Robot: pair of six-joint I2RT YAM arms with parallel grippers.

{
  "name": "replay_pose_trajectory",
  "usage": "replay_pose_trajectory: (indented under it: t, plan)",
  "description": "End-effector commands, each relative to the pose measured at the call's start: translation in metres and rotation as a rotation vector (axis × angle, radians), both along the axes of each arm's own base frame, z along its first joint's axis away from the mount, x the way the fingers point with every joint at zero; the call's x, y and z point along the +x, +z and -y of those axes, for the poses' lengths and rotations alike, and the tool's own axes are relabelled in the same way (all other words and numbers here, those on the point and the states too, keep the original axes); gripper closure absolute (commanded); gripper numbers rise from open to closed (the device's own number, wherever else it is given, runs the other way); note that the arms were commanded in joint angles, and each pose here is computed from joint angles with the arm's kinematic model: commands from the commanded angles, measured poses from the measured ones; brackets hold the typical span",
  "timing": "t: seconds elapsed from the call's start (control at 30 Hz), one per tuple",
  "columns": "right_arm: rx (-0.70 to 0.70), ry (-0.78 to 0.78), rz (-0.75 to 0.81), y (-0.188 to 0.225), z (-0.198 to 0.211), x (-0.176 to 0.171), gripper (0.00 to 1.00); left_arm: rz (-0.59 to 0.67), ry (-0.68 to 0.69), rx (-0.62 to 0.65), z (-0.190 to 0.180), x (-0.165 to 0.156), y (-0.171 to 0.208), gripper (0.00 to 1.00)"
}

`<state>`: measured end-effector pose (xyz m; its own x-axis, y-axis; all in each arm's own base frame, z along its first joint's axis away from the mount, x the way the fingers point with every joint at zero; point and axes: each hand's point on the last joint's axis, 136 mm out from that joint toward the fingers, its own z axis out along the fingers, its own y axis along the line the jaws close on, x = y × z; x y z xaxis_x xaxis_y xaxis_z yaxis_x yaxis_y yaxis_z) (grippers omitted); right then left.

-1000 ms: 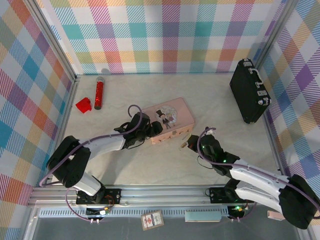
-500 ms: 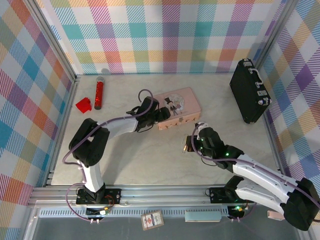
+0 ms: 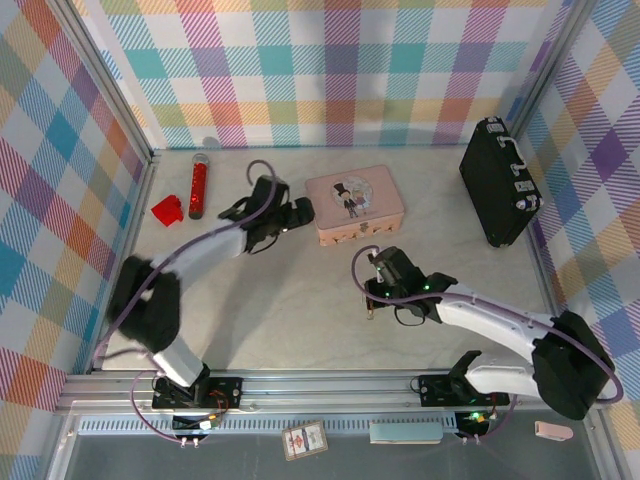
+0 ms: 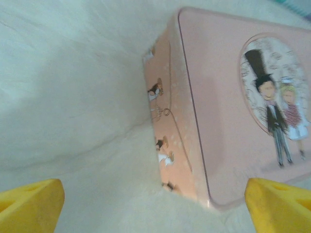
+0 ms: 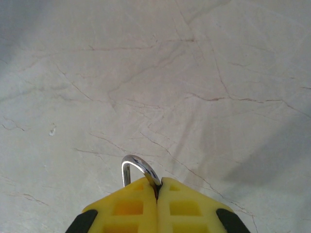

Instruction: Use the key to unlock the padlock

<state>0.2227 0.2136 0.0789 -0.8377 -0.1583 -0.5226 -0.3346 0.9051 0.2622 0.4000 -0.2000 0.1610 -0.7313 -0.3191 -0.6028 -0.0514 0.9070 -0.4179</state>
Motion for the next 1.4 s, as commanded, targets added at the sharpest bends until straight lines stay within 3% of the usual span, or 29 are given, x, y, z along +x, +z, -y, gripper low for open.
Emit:
replay_pose_trajectory:
  t: [0.0, 0.33, 0.47, 0.83, 1.07, 1.27, 1.37]
  plan:
    - [0.002, 0.067, 0.004, 0.008, -0.016, 0.000, 1.00, 0.147, 0.042, 0.061, -0.033, -0.022, 0.033, 0.04]
    - [-0.059, 0.136, -0.059, -0.009, -0.043, -0.001, 1.00, 0.278, 0.152, 0.075, -0.120, -0.138, 0.026, 0.01]
    - [-0.084, 0.161, -0.095, -0.019, -0.059, -0.001, 1.00, 0.300, 0.142, 0.068, -0.132, -0.162, 0.019, 0.00]
    - [-0.170, 0.179, -0.173, -0.043, -0.088, 0.002, 1.00, 0.290, 0.113, 0.095, -0.135, -0.172, 0.010, 0.00]
    - [-0.200, 0.180, -0.178, -0.039, -0.084, 0.001, 0.70, 0.270, 0.140, 0.120, -0.143, -0.176, 0.005, 0.00]
    - [-0.191, 0.182, -0.121, -0.018, -0.074, 0.000, 0.64, 0.255, 0.182, 0.137, -0.150, -0.174, 0.005, 0.00]
    - [-0.194, 0.187, -0.063, 0.005, -0.065, 0.002, 0.63, 0.229, 0.268, 0.198, -0.163, -0.169, 0.006, 0.00]
